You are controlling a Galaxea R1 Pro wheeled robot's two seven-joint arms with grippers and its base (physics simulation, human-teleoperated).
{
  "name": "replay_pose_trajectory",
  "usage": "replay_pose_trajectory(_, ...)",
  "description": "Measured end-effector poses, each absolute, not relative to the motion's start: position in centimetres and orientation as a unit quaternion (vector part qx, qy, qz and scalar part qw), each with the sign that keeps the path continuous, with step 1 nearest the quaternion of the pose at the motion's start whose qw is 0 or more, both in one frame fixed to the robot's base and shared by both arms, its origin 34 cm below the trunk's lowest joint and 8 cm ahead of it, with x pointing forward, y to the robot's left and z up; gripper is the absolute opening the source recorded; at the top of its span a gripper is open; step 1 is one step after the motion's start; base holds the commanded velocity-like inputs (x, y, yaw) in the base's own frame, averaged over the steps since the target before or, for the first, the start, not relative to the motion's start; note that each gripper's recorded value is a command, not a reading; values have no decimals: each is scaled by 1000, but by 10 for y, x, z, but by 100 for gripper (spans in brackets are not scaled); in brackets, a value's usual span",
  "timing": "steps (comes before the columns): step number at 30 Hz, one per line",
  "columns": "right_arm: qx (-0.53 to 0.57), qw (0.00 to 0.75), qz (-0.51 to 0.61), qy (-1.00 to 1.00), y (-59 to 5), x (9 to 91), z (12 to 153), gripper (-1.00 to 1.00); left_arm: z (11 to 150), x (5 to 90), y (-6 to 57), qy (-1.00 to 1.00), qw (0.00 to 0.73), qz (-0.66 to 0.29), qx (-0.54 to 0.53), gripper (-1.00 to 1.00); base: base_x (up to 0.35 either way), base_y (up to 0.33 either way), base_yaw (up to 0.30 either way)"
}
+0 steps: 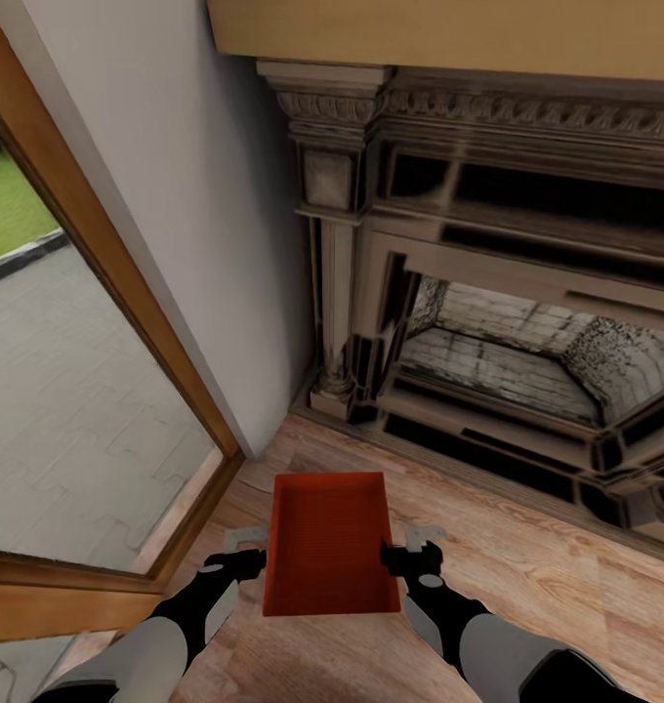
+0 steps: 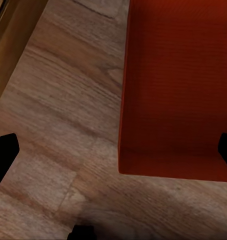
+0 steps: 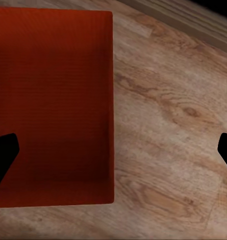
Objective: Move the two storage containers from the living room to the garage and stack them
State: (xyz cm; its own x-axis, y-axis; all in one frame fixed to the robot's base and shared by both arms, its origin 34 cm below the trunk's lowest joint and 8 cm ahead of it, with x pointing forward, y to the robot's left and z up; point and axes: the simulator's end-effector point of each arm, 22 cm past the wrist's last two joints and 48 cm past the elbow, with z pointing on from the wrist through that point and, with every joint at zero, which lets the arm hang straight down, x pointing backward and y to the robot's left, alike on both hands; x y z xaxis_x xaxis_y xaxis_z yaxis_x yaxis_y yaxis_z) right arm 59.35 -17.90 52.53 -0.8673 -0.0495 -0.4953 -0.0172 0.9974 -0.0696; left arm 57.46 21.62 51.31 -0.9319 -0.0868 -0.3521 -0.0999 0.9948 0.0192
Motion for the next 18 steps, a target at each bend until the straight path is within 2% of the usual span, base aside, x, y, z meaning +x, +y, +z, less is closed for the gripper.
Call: replay_pose_trajectory(18,-21,251,-28,967,-184,590,497,100,488,577,216,983,178,18,-48,100,0,0,0)
